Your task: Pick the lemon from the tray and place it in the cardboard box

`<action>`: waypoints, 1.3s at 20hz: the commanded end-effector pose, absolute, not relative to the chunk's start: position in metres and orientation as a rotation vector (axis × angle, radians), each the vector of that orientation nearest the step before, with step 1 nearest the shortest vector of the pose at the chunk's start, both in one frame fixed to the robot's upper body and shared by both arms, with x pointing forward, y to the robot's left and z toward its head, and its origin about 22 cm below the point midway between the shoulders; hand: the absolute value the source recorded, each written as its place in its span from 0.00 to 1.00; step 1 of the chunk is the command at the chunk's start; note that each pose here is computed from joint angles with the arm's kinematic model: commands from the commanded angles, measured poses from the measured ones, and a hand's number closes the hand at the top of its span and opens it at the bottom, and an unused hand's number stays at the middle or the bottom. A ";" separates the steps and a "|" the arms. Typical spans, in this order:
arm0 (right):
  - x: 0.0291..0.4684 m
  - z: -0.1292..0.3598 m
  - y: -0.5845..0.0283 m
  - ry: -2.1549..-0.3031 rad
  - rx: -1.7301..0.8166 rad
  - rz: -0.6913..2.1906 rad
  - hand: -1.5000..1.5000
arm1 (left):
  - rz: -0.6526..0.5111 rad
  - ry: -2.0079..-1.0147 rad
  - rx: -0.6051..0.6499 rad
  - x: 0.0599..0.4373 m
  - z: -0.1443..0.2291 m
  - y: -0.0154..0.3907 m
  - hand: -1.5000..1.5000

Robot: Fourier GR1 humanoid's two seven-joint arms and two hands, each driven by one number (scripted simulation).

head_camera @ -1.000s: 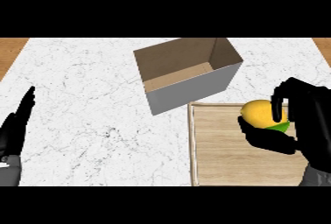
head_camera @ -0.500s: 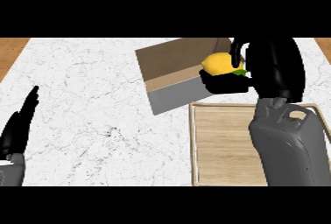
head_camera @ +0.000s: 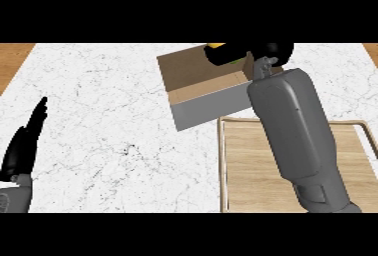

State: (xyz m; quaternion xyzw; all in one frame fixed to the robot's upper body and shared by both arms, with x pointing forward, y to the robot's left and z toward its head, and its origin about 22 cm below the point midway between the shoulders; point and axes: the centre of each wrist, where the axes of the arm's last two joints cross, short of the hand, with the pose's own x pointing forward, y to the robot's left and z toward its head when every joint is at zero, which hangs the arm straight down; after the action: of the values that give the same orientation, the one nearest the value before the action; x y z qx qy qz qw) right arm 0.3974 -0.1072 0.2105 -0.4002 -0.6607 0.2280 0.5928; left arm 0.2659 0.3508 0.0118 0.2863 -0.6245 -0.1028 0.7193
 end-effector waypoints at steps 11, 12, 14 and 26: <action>0.453 0.139 -0.092 -1.323 -0.856 0.397 0.00 | -0.249 -1.397 0.605 0.283 0.025 0.342 0.50; 0.461 0.165 -0.092 -1.321 -0.850 0.395 0.00 | -0.238 -1.406 0.618 0.287 0.028 0.338 0.50; 0.462 0.144 -0.106 -1.299 -0.823 0.380 0.00 | -0.243 -1.407 0.609 0.271 0.031 0.340 0.50; 0.460 0.134 -0.100 -1.626 -0.845 0.120 0.00 | -0.239 -1.388 0.630 0.279 0.028 0.349 0.50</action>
State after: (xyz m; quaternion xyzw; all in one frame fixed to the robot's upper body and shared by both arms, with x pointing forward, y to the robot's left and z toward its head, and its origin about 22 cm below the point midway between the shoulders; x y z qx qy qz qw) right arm 0.4614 -0.0973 0.1384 -0.3651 -0.6805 0.1058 0.6264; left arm 0.2747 0.3436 0.0218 0.2793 -0.6329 -0.1108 0.7136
